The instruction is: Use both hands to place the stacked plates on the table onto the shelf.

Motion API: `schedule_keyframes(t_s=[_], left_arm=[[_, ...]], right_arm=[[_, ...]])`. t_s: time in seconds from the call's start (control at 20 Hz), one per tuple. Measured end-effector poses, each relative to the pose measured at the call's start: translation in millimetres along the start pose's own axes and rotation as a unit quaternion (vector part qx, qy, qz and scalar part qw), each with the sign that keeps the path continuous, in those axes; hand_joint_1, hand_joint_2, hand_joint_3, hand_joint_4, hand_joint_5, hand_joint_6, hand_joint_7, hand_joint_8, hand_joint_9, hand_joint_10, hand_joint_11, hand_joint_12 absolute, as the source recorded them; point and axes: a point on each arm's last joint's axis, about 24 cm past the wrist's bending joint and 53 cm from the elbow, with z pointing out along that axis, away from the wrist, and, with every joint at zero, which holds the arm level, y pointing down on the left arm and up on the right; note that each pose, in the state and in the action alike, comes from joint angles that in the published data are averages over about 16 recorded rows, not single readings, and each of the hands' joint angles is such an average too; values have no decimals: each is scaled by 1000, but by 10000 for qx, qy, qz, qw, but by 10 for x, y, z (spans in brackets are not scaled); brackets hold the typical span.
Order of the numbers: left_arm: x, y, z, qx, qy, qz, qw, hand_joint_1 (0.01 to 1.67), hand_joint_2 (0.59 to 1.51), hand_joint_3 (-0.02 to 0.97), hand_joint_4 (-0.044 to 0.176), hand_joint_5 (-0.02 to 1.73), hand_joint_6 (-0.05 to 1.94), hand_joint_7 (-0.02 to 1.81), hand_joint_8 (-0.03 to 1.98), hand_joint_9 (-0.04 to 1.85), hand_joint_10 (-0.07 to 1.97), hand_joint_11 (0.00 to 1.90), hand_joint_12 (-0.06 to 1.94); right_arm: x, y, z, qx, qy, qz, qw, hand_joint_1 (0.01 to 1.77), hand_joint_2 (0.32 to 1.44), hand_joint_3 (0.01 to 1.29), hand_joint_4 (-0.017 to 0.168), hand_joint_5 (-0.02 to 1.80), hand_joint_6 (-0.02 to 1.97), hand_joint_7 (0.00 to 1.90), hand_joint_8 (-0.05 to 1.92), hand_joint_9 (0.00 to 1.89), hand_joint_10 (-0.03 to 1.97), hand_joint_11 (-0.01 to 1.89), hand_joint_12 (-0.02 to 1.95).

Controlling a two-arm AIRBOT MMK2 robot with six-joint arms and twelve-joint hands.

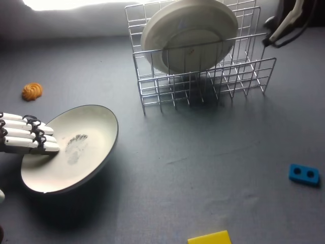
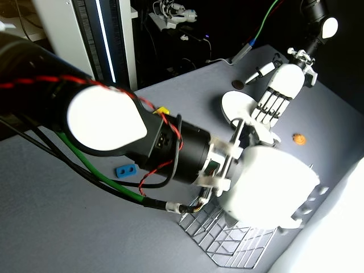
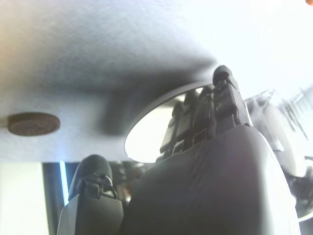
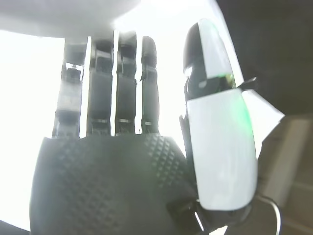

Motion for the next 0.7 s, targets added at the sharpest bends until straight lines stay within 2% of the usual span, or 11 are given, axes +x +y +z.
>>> schedule_keyframes(t_s=[0.15, 0.3, 0.55, 0.7], left_arm=[[33, 16, 8, 39, -44, -326, 9995, 15, 1143, 21, -6, 13, -12, 15, 4, -26, -48, 26, -12], [55, 25, 16, 83, -94, -597, 9981, 15, 1140, 20, -6, 15, -11, 16, 6, -27, -49, 25, -18], [73, 31, 25, 136, -155, -855, 9961, 15, 1134, 20, -6, 22, -6, 20, 12, -27, -51, 23, -27], [79, 31, 29, 152, -171, -914, 9956, 15, 1132, 20, -6, 25, -7, 20, 15, -27, -51, 23, -28]], right_arm=[[164, 231, -23, -220, 223, -806, 9963, 1075, 1007, 17, -5, 337, 20, 361, 13, 361, 15, 117, 639], [434, 422, -53, -435, 489, -1725, 9828, 1079, 975, 16, -4, 205, 16, 218, 13, 213, 13, 55, 415], [1048, 550, -108, -734, 988, -3095, 9429, 1078, 909, 16, -1, 41, 17, 44, 13, 35, 13, 13, 73], [1446, 506, -138, -866, 1300, -3656, 9176, 1062, 879, 15, 0, 15, 16, 20, 13, 18, 13, 14, 6]])
